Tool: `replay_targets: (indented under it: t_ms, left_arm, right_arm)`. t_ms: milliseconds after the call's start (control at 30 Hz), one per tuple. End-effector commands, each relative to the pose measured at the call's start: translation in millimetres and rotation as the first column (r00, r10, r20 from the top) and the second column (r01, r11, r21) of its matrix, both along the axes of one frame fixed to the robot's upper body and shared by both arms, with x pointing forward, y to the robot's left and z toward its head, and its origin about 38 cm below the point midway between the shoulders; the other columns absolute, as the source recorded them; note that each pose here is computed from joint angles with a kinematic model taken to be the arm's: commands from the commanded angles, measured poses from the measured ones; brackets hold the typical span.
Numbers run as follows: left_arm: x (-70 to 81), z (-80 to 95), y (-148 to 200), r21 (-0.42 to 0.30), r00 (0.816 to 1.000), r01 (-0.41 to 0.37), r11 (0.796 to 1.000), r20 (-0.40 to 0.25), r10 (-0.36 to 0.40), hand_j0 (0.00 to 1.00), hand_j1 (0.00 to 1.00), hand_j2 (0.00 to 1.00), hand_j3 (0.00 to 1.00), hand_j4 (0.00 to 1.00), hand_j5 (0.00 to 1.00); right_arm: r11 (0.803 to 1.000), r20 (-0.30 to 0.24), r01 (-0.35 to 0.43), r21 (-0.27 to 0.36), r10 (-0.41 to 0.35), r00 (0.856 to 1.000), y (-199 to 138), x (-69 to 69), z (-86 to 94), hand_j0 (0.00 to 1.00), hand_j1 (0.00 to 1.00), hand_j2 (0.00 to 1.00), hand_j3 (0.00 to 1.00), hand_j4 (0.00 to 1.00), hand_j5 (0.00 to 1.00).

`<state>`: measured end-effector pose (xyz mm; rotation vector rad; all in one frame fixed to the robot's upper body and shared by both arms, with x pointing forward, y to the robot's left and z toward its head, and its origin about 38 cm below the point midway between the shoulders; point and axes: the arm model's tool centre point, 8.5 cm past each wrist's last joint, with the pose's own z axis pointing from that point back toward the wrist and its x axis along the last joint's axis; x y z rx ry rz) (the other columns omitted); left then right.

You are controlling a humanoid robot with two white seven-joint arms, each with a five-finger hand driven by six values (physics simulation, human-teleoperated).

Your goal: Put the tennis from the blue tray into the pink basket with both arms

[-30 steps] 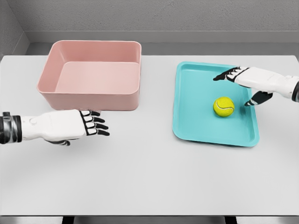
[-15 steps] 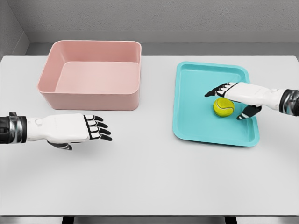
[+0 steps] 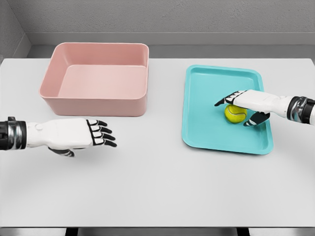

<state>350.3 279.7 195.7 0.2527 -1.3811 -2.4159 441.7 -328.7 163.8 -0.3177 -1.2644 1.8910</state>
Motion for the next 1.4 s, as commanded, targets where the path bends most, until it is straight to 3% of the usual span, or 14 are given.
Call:
replay_targets:
  t_ms: [0,367,600,933,1200,1367]
  left_arm:
    - [0.5,1.6,1.1,-0.003,1.0,-0.005,1.0,0.0,0.005,1.0,1.0,1.0,1.0,1.0,1.0]
    - [1.5,5.1,5.3,0.006,1.0,-0.012,1.0,0.008,0.012,1.0,1.0,1.0,1.0,1.0,1.0]
    - [2.0,8.2,10.9,0.019,1.0,-0.022,1.0,0.016,0.022,1.0,1.0,1.0,1.0,1.0,1.0]
    - [1.2,10.9,20.1,0.039,0.999,-0.038,0.999,0.019,0.037,1.0,1.0,1.0,1.0,1.0,1.0]
    - [1.0,12.2,23.4,0.046,0.999,-0.044,0.998,0.021,0.043,1.0,1.0,1.0,1.0,1.0,1.0]
    - [4.3,24.3,32.7,0.055,0.997,-0.067,0.996,0.053,0.064,1.0,1.0,1.0,1.0,1.0,1.0]
  right_arm:
    - [1.0,-0.002,0.003,0.003,-0.003,1.0,-1.0,0.3,0.0,0.77,0.77,0.77,0.77,0.77,0.77]
    - [1.0,-0.022,0.001,-0.006,-0.001,1.0,-3.0,-2.1,-7.5,0.54,0.54,0.54,0.54,0.54,0.54]
    - [1.0,-0.024,-0.009,-0.003,0.009,1.0,-0.7,-3.1,-8.6,0.53,0.53,0.53,0.53,0.53,0.53]
    - [0.994,0.025,-0.103,0.028,0.103,0.994,12.8,-6.6,12.0,0.51,0.51,0.51,0.51,0.51,0.51]
    - [0.985,0.055,-0.164,0.047,0.162,0.985,31.6,-12.2,23.9,0.51,0.51,0.51,0.51,0.51,0.51]
    - [0.975,0.076,-0.215,0.062,0.21,0.975,46.6,-19.5,31.7,0.51,0.51,0.51,0.51,0.51,0.51]
